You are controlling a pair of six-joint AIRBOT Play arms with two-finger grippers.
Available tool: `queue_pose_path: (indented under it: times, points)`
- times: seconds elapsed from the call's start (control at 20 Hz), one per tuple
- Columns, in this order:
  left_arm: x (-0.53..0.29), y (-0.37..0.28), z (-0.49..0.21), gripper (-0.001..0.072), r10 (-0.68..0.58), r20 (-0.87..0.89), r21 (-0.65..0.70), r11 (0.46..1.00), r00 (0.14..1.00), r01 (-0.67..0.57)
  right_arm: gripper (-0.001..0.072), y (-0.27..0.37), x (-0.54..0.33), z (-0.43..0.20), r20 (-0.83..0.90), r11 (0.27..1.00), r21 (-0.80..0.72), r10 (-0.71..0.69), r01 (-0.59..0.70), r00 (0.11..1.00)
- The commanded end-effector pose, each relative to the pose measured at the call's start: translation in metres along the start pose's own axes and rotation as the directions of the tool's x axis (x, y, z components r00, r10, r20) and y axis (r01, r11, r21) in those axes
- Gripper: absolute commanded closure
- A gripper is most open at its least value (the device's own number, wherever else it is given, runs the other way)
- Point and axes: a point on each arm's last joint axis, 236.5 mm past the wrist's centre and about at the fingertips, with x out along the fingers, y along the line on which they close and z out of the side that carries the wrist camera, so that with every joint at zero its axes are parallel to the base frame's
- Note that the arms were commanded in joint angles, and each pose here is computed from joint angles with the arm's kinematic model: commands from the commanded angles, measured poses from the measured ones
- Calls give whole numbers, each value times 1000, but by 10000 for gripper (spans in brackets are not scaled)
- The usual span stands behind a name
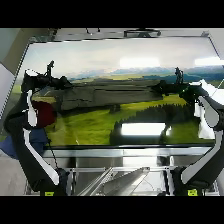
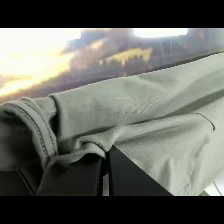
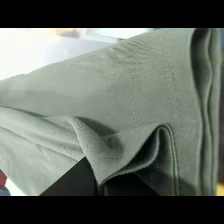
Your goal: Fold the shirts.
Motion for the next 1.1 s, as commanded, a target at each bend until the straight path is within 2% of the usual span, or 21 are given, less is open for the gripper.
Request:
queue_pose_path:
  times: [0.0,0.05,0.1,0.15,0.2,0.3,0.35,0.45,0.5,0.55,0.6,0.7,0.75,0.8,0.85,1.05]
  points:
    - [3,3,2,675,3,1,-1,1000,1000,-3,693,-2,0,2,6,1000,-7,-7,7,1000]
    - [3,1,3,674,-6,5,-2,1000,1000,6,689,-1,0,2,5,1000,-9,-5,5,1000]
    - [5,-6,2,672,-28,0,-2,1000,1000,28,625,1,0,3,3,1000,-12,0,0,1000]
    - [5,-13,0,615,-50,-8,-2,999,999,50,586,5,-4,5,0,1000,-18,3,-3,1000]
    - [1,-20,1,453,-64,-8,3,998,998,64,585,8,-10,7,-14,999,-32,-7,7,1000]
    - [-18,-26,8,450,-50,19,24,998,999,50,364,3,-31,18,-27,993,-58,-105,103,994]
    - [-32,-28,14,450,-44,45,29,999,998,42,331,2,-44,24,-34,985,-83,-154,150,988]
    - [-66,-32,23,450,-25,95,21,1000,995,23,330,3,-67,33,-48,966,-119,-237,230,970]
    - [-85,-35,27,450,-18,120,4,1000,993,18,299,1,-77,36,-55,954,-128,-280,271,958]
    - [-101,-42,27,451,-14,131,4,1000,991,14,107,-1,-84,35,-71,944,-136,-312,301,947]
    - [-116,-43,24,450,12,132,5,1000,991,-12,15,-2,-87,32,-91,938,-141,-330,316,940]
    - [-132,-44,15,451,71,106,-4,997,992,-71,15,-9,-80,26,-116,939,-137,-331,315,936]
    - [-134,-52,10,497,60,86,8,998,994,-61,15,-15,-74,22,-131,940,-129,-331,315,935]
    - [-133,-60,5,653,54,63,21,998,997,-55,16,-20,-65,17,-150,946,-110,-320,306,936]
    - [-131,-69,2,702,46,43,37,998,998,-48,15,-23,-56,11,-169,954,-88,-297,286,940]
    - [-110,-96,-3,702,27,-1,86,996,1000,-27,15,-15,-27,3,-186,990,5,-134,138,973]
